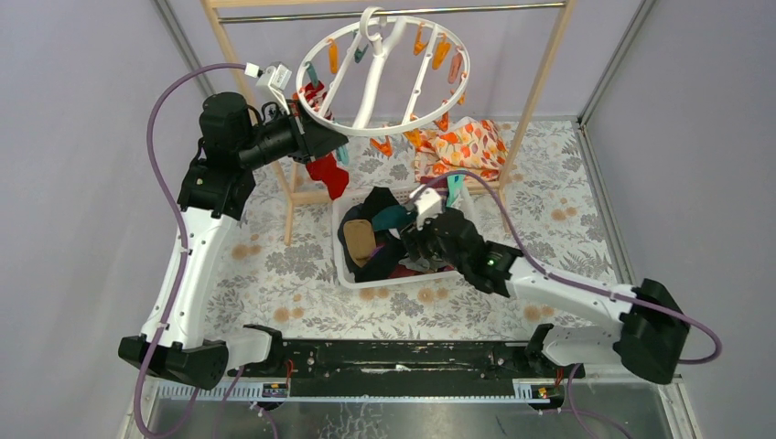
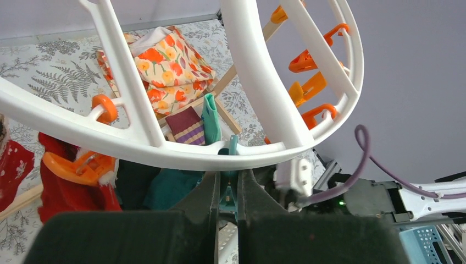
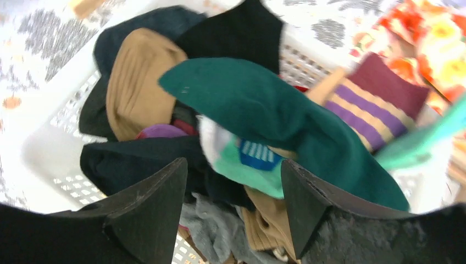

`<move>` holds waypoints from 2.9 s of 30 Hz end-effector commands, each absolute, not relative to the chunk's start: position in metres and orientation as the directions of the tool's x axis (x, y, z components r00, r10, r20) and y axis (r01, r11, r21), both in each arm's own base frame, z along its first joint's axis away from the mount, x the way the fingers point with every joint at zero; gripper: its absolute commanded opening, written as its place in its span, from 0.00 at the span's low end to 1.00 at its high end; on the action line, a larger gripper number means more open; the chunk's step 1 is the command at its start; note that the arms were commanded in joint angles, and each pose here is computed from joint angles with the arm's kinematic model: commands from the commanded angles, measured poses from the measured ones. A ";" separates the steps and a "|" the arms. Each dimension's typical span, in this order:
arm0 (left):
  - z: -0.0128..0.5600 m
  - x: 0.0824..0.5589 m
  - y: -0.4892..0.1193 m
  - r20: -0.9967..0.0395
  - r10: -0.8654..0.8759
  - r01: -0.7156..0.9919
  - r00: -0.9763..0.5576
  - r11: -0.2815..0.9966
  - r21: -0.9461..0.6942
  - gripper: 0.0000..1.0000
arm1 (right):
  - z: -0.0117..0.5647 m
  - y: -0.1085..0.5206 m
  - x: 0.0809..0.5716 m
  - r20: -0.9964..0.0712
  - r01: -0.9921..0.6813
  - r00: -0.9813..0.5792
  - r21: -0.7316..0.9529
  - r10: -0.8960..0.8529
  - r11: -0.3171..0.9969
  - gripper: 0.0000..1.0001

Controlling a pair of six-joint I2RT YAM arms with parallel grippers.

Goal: Clip the socks to the hanger
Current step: Pick up the sock from the bin.

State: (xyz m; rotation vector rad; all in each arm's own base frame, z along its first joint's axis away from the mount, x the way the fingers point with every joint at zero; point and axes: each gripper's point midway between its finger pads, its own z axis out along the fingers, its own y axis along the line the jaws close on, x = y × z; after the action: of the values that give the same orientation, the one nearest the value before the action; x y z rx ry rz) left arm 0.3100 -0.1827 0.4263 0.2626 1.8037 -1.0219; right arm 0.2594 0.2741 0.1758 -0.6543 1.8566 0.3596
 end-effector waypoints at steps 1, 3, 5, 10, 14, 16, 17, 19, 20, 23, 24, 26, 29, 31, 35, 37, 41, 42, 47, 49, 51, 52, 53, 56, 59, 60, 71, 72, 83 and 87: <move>0.439 0.306 -0.178 -0.873 -0.258 0.622 -0.414 0.620 -0.479 0.00 | 0.190 0.314 0.260 -0.901 -0.781 -0.161 -0.133 -0.403 0.610 0.68; 0.437 0.306 -0.178 -0.872 -0.255 0.622 -0.417 0.619 -0.479 0.00 | 0.188 0.319 0.268 -0.897 -0.783 -0.154 -0.145 -0.414 0.605 0.68; 0.435 0.306 -0.178 -0.871 -0.253 0.622 -0.421 0.618 -0.481 0.00 | 0.185 0.328 0.272 -0.898 -0.796 -0.140 -0.149 -0.417 0.587 0.68; 0.434 0.305 -0.176 -0.873 -0.250 0.625 -0.418 0.619 -0.476 0.00 | 0.175 0.349 0.283 -0.887 -0.819 -0.118 -0.167 -0.446 0.548 0.66; 0.435 0.303 -0.174 -0.874 -0.251 0.627 -0.416 0.617 -0.476 0.00 | 0.166 0.354 0.296 -0.867 -0.809 -0.098 -0.217 -0.489 0.546 0.63; 0.435 0.303 -0.174 -0.873 -0.251 0.627 -0.417 0.616 -0.477 0.00 | 0.166 0.355 0.300 -0.861 -0.805 -0.080 -0.242 -0.503 0.541 0.61; 0.434 0.304 -0.173 -0.872 -0.251 0.625 -0.420 0.616 -0.478 0.00 | 0.165 0.355 0.303 -0.858 -0.801 -0.075 -0.251 -0.508 0.543 0.59; 0.433 0.304 -0.173 -0.872 -0.251 0.626 -0.421 0.616 -0.479 0.00 | 0.168 0.354 0.308 -0.858 -0.782 -0.068 -0.271 -0.509 0.561 0.53; 0.432 0.305 -0.173 -0.871 -0.251 0.624 -0.422 0.617 -0.480 0.00 | 0.170 0.352 0.312 -0.860 -0.770 -0.065 -0.280 -0.507 0.574 0.49; 0.431 0.304 -0.172 -0.870 -0.250 0.624 -0.426 0.614 -0.483 0.00 | 0.181 0.351 0.313 -0.874 -0.757 -0.044 -0.286 -0.483 0.587 0.30; 0.431 0.304 -0.172 -0.869 -0.250 0.624 -0.427 0.614 -0.483 0.00 | 0.187 0.351 0.312 -0.883 -0.756 -0.035 -0.284 -0.469 0.591 0.23; 0.431 0.304 -0.172 -0.870 -0.251 0.625 -0.425 0.613 -0.482 0.00 | 0.196 0.350 0.309 -0.894 -0.757 -0.024 -0.276 -0.447 0.592 0.12; 0.432 0.303 -0.171 -0.871 -0.252 0.626 -0.422 0.614 -0.481 0.00 | 0.209 0.347 0.302 -0.906 -0.763 -0.004 -0.270 -0.422 0.587 0.06; 0.434 0.303 -0.170 -0.871 -0.254 0.627 -0.421 0.612 -0.481 0.00 | 0.211 0.345 0.298 -0.905 -0.770 0.006 -0.276 -0.426 0.575 0.11; 0.436 0.301 -0.170 -0.871 -0.256 0.629 -0.419 0.610 -0.482 0.00 | 0.202 0.343 0.292 -0.876 -0.787 0.030 -0.318 -0.482 0.529 0.41; 0.436 0.301 -0.169 -0.871 -0.257 0.628 -0.419 0.610 -0.482 0.00 | 0.199 0.345 0.289 -0.863 -0.798 0.043 -0.332 -0.503 0.503 0.44; 0.435 0.301 -0.167 -0.873 -0.256 0.629 -0.415 0.613 -0.479 0.00 | 0.194 0.357 0.280 -0.826 -0.814 0.105 -0.391 -0.553 0.430 0.54; 0.436 0.300 -0.167 -0.874 -0.256 0.630 -0.413 0.613 -0.478 0.00 | 0.191 0.360 0.278 -0.808 -0.814 0.127 -0.417 -0.576 0.405 0.56; 0.435 0.300 -0.166 -0.872 -0.257 0.631 -0.417 0.609 -0.481 0.00 | 0.181 0.377 0.278 -0.708 -0.772 0.226 -0.549 -0.669 0.320 0.59; 0.436 0.300 -0.165 -0.872 -0.257 0.632 -0.416 0.608 -0.480 0.00 | 0.177 0.383 0.283 -0.673 -0.749 0.246 -0.589 -0.698 0.304 0.59; 0.436 0.300 -0.164 -0.872 -0.257 0.633 -0.417 0.607 -0.481 0.00 | 0.176 0.387 0.288 -0.632 -0.717 0.271 -0.636 -0.727 0.285 0.59; 0.437 0.300 -0.164 -0.872 -0.258 0.633 -0.416 0.607 -0.481 0.00 | 0.174 0.388 0.290 -0.603 -0.698 0.282 -0.662 -0.746 0.271 0.58; 0.437 0.300 -0.163 -0.872 -0.258 0.633 -0.415 0.607 -0.481 0.00 | 0.173 0.390 0.291 -0.579 -0.683 0.293 -0.684 -0.761 0.257 0.57; 0.437 0.299 -0.162 -0.871 -0.259 0.633 -0.417 0.605 -0.482 0.00 | 0.168 0.391 0.293 -0.515 -0.651 0.319 -0.729 -0.796 0.212 0.54; 0.437 0.299 -0.162 -0.871 -0.259 0.633 -0.418 0.605 -0.483 0.00 | 0.164 0.389 0.295 -0.458 -0.627 0.330 -0.760 -0.825 0.171 0.51; 0.436 0.299 -0.162 -0.870 -0.259 0.632 -0.419 0.605 -0.484 0.00 | 0.163 0.387 0.297 -0.442 -0.617 0.330 -0.770 -0.834 0.164 0.49; 0.436 0.299 -0.160 -0.869 -0.261 0.631 -0.420 0.605 -0.486 0.00 | 0.196 0.381 0.290 -0.527 -0.606 0.329 -0.754 -0.784 0.253 0.00; 0.436 0.298 -0.160 -0.871 -0.260 0.632 -0.417 0.606 -0.484 0.00 | 0.205 0.382 0.287 -0.563 -0.617 0.328 -0.736 -0.759 0.279 0.00; 0.440 0.296 -0.160 -0.871 -0.266 0.634 -0.412 0.603 -0.484 0.00 | 0.335 0.363 0.248 -0.860 -0.682 0.315 -0.499 -0.401 0.535 0.00; 0.443 0.294 -0.160 -0.871 -0.271 0.635 -0.411 0.600 -0.486 0.00 | 0.378 0.348 0.239 -0.907 -0.677 0.322 -0.422 -0.273 0.603 0.00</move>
State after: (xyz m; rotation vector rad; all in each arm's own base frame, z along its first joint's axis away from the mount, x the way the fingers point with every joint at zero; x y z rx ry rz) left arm 0.3012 -0.1615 0.4282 0.2770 1.7815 -1.0285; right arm 0.2515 0.3529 0.3165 -1.1132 1.3210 0.1700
